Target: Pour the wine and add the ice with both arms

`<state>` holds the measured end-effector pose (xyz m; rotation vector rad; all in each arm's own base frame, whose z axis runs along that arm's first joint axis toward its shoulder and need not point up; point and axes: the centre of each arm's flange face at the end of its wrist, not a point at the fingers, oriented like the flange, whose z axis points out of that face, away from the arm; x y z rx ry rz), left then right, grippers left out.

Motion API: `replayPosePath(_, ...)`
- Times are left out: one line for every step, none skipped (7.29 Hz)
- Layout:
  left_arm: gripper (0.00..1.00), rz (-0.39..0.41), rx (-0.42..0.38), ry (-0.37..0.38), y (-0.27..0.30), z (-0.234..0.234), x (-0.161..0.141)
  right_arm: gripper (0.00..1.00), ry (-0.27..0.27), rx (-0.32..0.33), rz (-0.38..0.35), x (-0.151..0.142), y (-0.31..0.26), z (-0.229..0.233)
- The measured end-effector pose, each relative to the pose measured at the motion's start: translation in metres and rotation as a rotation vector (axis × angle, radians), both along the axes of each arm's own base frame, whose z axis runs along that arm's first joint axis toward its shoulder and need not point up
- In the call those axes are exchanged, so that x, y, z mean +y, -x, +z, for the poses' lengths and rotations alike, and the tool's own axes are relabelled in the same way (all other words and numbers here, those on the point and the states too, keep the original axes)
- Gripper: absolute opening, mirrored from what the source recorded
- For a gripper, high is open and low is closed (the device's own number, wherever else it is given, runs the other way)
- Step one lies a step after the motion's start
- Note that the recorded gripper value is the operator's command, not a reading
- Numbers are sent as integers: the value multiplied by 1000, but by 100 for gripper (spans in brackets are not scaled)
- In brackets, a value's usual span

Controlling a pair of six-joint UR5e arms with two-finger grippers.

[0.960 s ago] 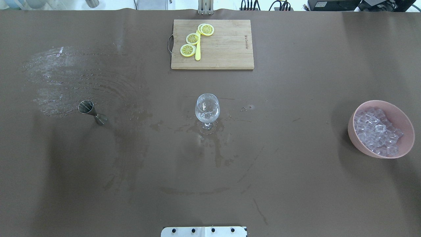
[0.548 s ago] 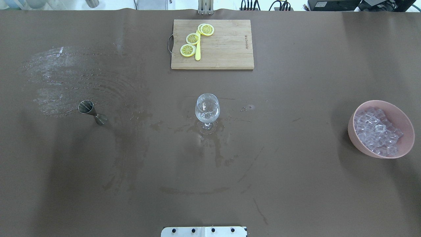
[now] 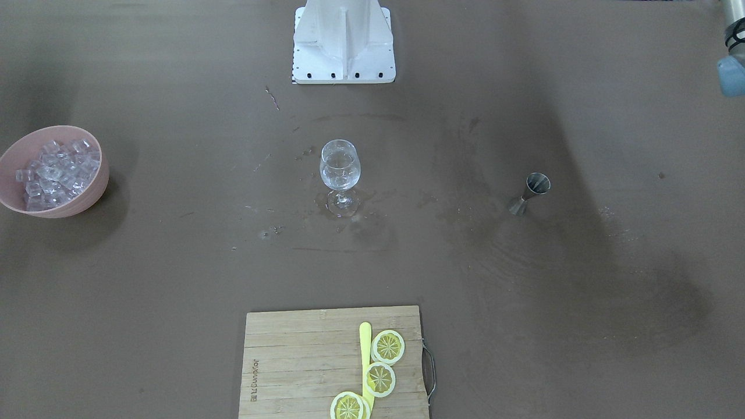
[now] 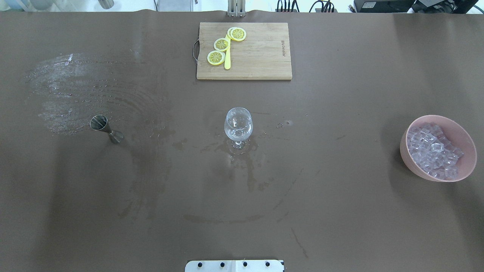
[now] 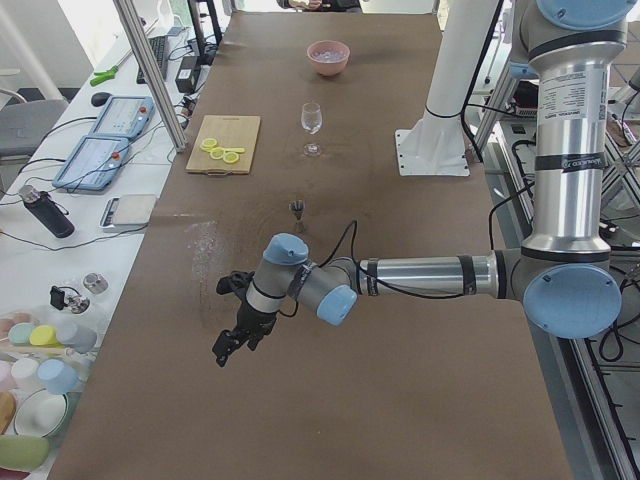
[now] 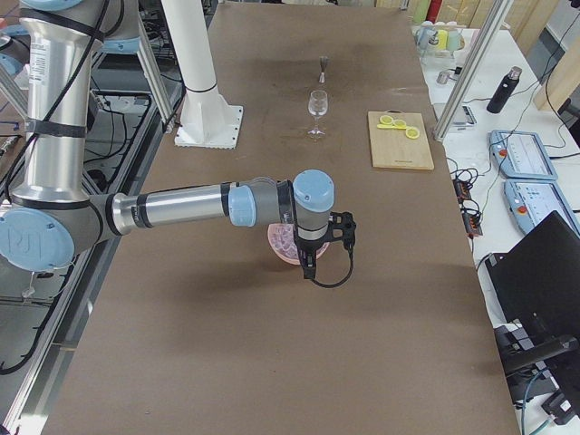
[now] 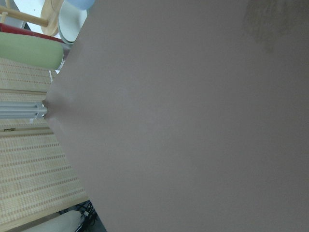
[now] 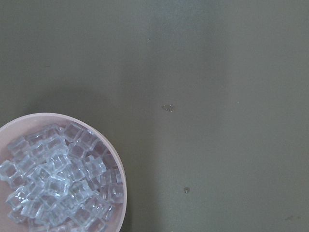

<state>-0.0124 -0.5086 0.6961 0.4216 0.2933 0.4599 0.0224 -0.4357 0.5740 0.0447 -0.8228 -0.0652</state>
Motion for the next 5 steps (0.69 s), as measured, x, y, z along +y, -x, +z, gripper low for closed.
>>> replayPosePath(98,-36,122,86,-1,7,7,100,0,0,0,0,0,0)
replayPosePath(98,-55,216,172,2,13,14,100,1,0,0,0,0,0)
replayPosePath(98,-72,311,264,10,16,20,100,1,0,0,0,0,0)
replayPosePath(98,-102,395,357,23,8,21,100,1,0,0,0,0,0)
replayPosePath(98,-133,432,432,32,-11,16,100,1,0,0,0,0,0)
